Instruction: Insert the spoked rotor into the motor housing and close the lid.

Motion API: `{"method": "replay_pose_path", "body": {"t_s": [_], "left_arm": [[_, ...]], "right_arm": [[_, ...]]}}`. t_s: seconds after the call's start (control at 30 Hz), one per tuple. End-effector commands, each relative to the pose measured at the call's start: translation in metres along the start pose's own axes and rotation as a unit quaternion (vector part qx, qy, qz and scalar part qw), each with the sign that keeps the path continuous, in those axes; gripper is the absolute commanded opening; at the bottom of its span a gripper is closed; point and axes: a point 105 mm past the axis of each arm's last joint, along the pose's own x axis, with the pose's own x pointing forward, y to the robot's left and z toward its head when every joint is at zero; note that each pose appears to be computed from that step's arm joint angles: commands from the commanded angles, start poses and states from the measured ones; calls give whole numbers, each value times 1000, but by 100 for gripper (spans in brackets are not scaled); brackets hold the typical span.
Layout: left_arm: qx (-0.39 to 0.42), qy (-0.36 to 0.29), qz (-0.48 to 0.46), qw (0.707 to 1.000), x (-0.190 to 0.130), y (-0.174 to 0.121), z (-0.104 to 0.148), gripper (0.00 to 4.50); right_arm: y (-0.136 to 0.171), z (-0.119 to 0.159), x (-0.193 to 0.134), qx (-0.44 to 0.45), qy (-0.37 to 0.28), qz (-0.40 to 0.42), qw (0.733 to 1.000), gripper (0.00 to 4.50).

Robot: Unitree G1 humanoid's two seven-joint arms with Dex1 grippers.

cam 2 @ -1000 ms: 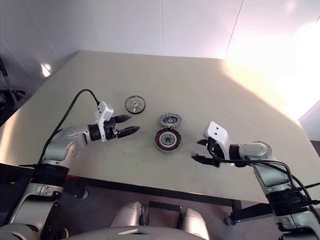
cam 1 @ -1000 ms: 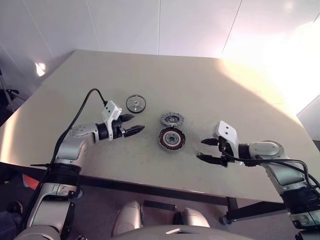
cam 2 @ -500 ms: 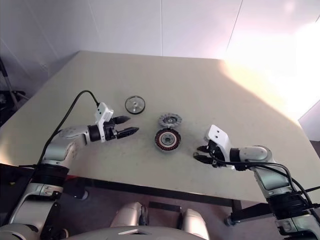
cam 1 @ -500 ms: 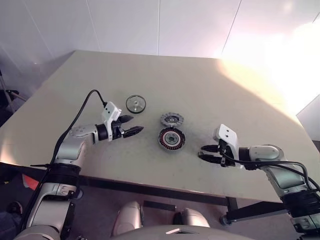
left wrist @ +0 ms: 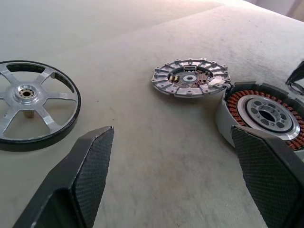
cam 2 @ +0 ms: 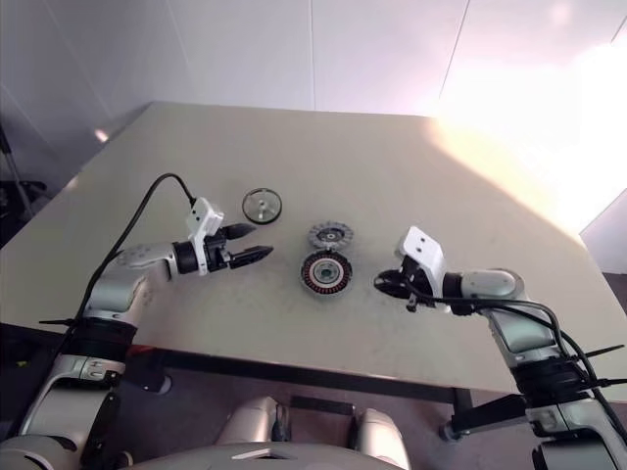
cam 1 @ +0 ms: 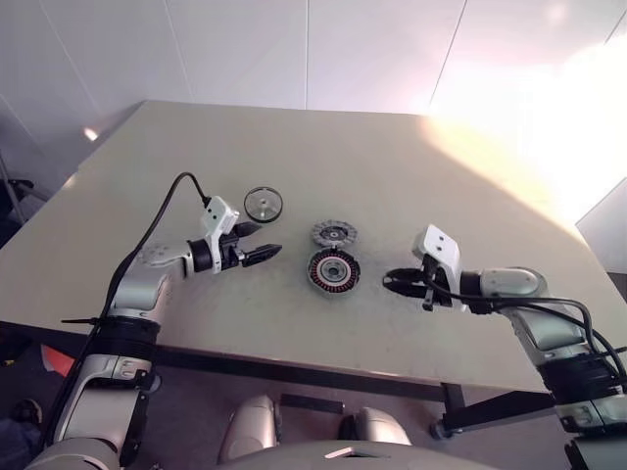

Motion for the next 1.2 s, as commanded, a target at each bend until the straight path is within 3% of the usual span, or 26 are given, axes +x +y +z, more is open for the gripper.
{"method": "replay_pose_path", "body": {"t_s": [0.03, 0.13, 0.7, 1.2], "left_arm": [[21, -16, -2, 1000, 3, -1, 13, 416], [22, -17, -1, 1000, 5, -1, 14, 416], [29, -10, 13, 999, -3, 1, 11, 416], [34, -10, 19, 999, -5, 0, 10, 416]], "right_arm": [[-3, 45, 2, -45, -54, 2, 998, 62], [4, 54, 13, -62, -56, 23, 996, 62], [31, 48, 58, -54, -54, 82, 994, 62], [28, 36, 67, -48, -38, 79, 995, 62]]}}
